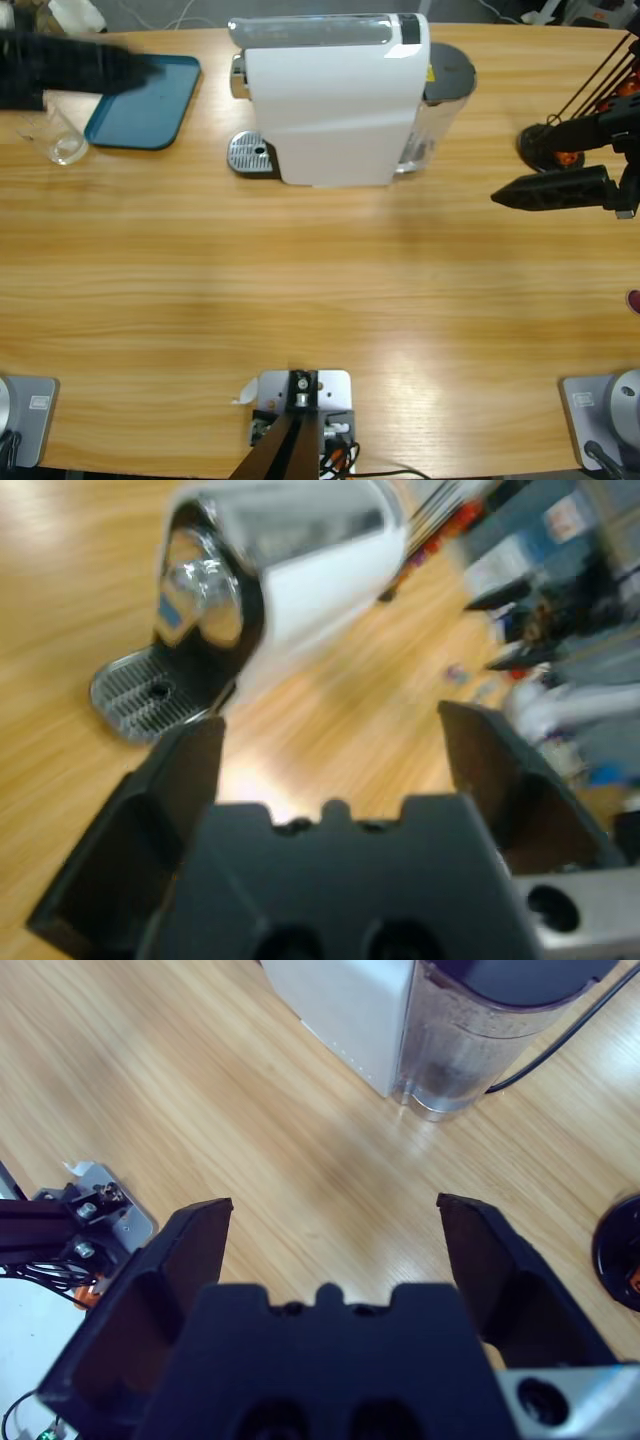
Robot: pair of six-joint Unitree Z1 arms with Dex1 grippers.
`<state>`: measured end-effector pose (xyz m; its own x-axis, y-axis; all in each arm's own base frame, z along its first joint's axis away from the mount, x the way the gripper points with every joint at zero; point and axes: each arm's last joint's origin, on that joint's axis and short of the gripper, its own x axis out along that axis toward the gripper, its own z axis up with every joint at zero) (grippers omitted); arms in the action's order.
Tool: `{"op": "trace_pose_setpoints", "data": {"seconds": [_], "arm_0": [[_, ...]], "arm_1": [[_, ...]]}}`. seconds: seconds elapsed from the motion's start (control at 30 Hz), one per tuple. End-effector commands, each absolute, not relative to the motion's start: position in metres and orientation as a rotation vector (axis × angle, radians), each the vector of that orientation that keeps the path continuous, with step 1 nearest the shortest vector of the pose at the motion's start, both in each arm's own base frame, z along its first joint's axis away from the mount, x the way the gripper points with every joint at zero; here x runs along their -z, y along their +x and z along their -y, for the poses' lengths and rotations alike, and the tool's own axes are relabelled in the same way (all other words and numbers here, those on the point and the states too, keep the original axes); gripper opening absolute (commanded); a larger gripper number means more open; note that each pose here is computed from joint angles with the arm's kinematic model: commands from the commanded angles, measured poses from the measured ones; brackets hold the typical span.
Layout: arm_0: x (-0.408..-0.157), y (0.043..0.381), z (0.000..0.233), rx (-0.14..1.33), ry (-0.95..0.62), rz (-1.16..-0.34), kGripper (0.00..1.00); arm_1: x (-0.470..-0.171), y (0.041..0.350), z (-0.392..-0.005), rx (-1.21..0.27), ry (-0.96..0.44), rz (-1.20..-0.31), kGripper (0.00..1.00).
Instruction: Pour coffee
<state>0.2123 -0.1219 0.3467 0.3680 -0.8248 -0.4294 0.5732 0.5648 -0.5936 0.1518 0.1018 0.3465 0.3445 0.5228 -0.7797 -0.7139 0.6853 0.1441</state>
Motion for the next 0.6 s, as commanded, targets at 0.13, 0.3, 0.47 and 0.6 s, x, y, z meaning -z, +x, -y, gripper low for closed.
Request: {"op": "trace_pose_setpoints", "data": {"seconds": [0.13,0.3,0.47,0.6], "arm_0": [[-0.311,0.279,0.107,0.929,-0.691,-0.886,0.78],[-0.284,0.299,0.118,1.063,-0.764,-0.983,0.775],[-0.271,0.314,0.13,1.101,-0.796,-0.989,0.769],[-0.272,0.323,0.133,1.107,-0.825,-0.961,0.688]], "arm_1": [[-0.344,0.139,-0.081,-0.752,-0.182,-0.874,0.886],[-0.345,0.137,-0.079,-0.716,-0.193,-0.864,0.861],[-0.343,0.137,-0.079,-0.711,-0.191,-0.855,0.849],[-0.342,0.138,-0.079,-0.711,-0.19,-0.85,0.849]]}}
